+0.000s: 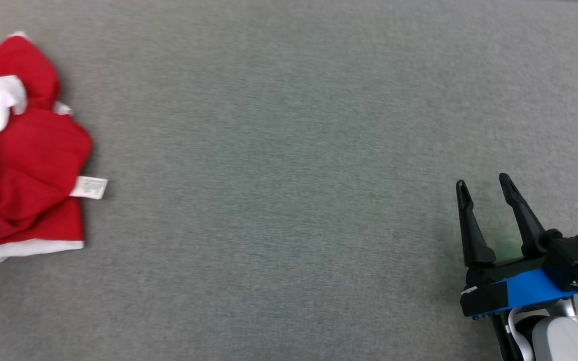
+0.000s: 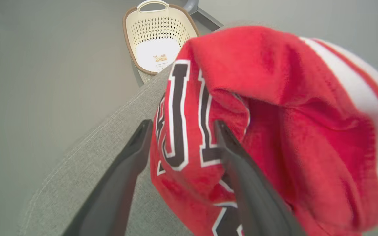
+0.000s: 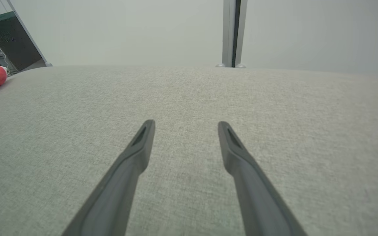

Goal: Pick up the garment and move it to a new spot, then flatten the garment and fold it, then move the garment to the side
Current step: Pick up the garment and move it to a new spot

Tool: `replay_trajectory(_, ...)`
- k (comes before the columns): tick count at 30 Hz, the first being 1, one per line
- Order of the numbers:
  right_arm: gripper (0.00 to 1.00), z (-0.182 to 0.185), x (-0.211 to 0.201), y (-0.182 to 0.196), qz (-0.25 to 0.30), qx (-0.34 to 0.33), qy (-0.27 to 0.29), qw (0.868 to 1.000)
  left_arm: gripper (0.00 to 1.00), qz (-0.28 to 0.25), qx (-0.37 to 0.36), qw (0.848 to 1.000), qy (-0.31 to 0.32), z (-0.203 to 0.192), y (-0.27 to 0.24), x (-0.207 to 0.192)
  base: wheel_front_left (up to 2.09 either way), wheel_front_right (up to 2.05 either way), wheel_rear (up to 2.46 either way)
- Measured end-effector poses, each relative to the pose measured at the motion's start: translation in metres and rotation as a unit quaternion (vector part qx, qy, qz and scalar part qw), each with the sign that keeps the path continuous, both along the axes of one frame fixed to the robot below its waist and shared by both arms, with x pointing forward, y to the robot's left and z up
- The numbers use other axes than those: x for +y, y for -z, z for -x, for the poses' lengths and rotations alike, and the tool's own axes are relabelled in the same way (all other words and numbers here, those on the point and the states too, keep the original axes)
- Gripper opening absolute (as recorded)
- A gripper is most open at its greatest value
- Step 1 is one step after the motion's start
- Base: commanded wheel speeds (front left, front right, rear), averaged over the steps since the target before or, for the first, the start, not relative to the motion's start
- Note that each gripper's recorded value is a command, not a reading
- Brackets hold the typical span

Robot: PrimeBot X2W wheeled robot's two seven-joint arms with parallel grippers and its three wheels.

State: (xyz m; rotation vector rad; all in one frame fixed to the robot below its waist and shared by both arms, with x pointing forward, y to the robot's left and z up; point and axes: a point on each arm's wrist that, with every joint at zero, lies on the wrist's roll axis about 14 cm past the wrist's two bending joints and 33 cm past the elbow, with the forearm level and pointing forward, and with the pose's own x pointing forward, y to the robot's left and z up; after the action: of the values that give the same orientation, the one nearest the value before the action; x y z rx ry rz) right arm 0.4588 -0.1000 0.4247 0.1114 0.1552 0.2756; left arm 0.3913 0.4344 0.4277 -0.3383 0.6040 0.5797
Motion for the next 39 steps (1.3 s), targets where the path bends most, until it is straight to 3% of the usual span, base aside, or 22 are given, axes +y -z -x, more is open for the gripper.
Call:
replay_trajectory(8, 1.00, 0.008, -0.031, 0.018, 0.007, 0.025, 0.040, 0.999, 1.00, 0.033, 0.080, 0.996, -0.021, -0.002, 0.065, -0.006, 0.00, 0.00, 0.00)
replay_trajectory(9, 1.00, 0.009, -0.034, 0.018, 0.007, 0.027, 0.044, 0.999, 0.68, 0.036, 0.082, 0.996, -0.020, -0.003, 0.068, -0.008, 0.00, 0.00, 0.00)
replay_trajectory(10, 1.00, 0.010, -0.036, 0.018, 0.007, 0.027, 0.047, 0.999, 0.18, 0.038, 0.079, 0.996, -0.018, -0.005, 0.069, -0.009, 0.00, 0.00, 0.00)
replay_trajectory(11, 1.00, 0.010, -0.037, 0.017, 0.007, 0.026, 0.048, 0.998, 0.00, 0.037, 0.072, 0.997, -0.018, -0.007, 0.067, -0.010, 0.00, 0.00, 0.00)
replay_trajectory(15, 1.00, 0.013, -0.031, 0.007, -0.002, 0.015, 0.041, 0.999, 0.00, 0.034, 0.041, 0.999, -0.012, -0.012, 0.049, -0.007, 0.00, 0.00, 0.00)
replay_trajectory(20, 1.00, 0.017, -0.023, -0.014, -0.023, -0.010, 0.035, 0.999, 0.00, -0.017, -0.046, 0.999, 0.014, -0.032, -0.016, 0.008, 0.00, 0.00, 0.00)
replay_trajectory(25, 1.00, 0.022, -0.020, -0.031, -0.038, -0.032, 0.035, 0.998, 0.00, -0.075, -0.122, 0.987, 0.067, -0.052, -0.094, 0.006, 0.00, 0.00, 0.00)
replay_trajectory(33, 1.00, 0.038, -0.022, -0.059, -0.061, -0.066, 0.042, 0.995, 0.00, -0.154, -0.258, 0.938, 0.174, -0.076, -0.240, -0.048, 0.00, 0.00, 0.00)
replay_trajectory(39, 1.00, 0.059, -0.043, -0.066, -0.062, -0.074, 0.071, 0.993, 0.00, -0.158, -0.336, 0.887, 0.275, -0.090, -0.312, -0.135, 0.00, 0.00, 0.00)
